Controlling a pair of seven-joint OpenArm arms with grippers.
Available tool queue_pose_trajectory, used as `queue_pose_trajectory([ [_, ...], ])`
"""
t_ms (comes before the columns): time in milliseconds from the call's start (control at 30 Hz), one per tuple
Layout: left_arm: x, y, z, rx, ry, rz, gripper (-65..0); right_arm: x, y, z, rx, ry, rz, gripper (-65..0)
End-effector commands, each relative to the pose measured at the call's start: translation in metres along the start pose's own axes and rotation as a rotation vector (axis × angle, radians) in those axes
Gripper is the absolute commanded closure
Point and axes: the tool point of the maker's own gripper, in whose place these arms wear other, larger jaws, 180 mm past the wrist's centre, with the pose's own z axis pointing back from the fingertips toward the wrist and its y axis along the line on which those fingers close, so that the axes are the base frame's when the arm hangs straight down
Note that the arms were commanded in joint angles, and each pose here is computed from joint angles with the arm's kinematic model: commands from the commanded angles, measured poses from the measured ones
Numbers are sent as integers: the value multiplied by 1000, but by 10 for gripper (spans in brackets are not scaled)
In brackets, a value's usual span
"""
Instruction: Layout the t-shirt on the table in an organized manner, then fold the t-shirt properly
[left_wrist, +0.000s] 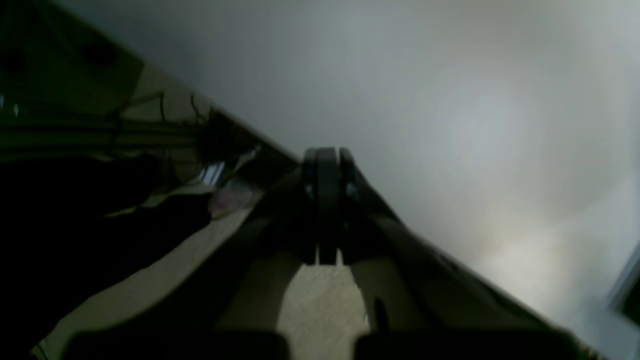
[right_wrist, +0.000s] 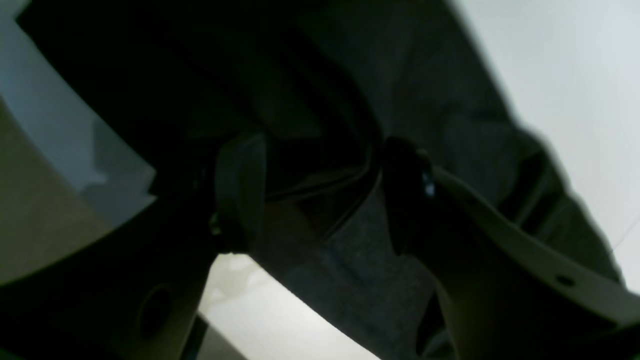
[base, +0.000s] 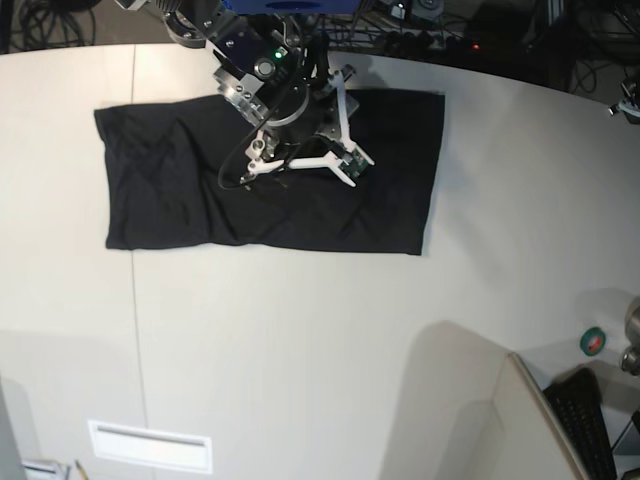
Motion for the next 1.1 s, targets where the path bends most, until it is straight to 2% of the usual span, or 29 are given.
queue_pose_trajectory([
  [0,12,7,5,13,-40,-15,0,18,-7,-1,-24,-50,-10,-341],
  [167,6,9,3,14,-32,-8,0,28,-15,-17,-42,-86,4,-341],
  [400,6,9,3,13,-34,-8,0,17,-22,-33,-50,-36,30,-323],
  [467,6,9,3,13,-34,-8,0,18,-23,-32,-53,-39,29,-237],
  [567,8,8,3,12,-38,-6,0,19,-40,-34,-80,-35,5,-8],
  [700,7,8,3,12,-37,-5,0,16,-71,-35,-140,-24,-112,0],
  [800,8,8,3,11,-38,-5,0,8,-89,-34,-172,-8,-161,0],
  [967,8,7,2,9,-34,-5,0,7,-85,-36,-99,-18,-271,0],
  [1067,8,7,2,9,-34,-5,0,-1,-76,-40,-51,9,-323,0],
])
